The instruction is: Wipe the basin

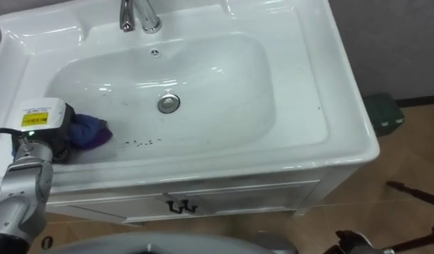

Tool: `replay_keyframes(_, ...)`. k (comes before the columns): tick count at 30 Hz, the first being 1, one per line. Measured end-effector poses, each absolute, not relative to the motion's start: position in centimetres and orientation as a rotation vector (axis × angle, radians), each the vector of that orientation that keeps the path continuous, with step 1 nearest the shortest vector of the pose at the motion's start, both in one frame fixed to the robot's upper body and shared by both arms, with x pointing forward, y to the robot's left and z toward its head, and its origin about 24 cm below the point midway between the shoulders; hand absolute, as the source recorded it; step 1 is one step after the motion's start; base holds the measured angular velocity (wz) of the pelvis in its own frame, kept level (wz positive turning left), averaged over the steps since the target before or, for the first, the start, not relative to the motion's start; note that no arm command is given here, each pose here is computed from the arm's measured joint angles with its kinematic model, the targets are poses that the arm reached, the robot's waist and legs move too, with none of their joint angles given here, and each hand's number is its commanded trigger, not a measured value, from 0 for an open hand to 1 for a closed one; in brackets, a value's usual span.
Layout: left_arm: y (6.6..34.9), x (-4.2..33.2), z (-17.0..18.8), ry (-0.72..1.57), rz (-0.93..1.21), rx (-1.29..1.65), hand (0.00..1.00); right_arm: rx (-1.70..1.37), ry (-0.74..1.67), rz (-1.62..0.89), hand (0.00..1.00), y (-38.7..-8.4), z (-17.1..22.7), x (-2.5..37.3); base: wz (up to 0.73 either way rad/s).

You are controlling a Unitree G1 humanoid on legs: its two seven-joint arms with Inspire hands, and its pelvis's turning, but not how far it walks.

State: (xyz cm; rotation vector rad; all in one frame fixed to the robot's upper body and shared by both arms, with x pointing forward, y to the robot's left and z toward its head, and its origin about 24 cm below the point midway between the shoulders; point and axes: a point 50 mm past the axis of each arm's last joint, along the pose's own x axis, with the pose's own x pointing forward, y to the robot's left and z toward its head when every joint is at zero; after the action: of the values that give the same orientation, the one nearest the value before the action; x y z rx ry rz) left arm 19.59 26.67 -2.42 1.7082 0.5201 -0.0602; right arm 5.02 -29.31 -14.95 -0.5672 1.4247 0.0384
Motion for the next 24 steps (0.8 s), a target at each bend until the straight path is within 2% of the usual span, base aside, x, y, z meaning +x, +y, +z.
replay_keyframes(8,26.6,20.4,-0.6,0.501,-0.080,1.717,1.00,-0.567,1.413,0.041,0.00,-29.4,-14.9,5.3,0.09)
replay_keyframes(24,24.8,20.4,-1.5,0.574,-0.253,1.676,1.00,-0.561,1.440,0.072,0.00,-28.9,-15.2,5.1,0.01)
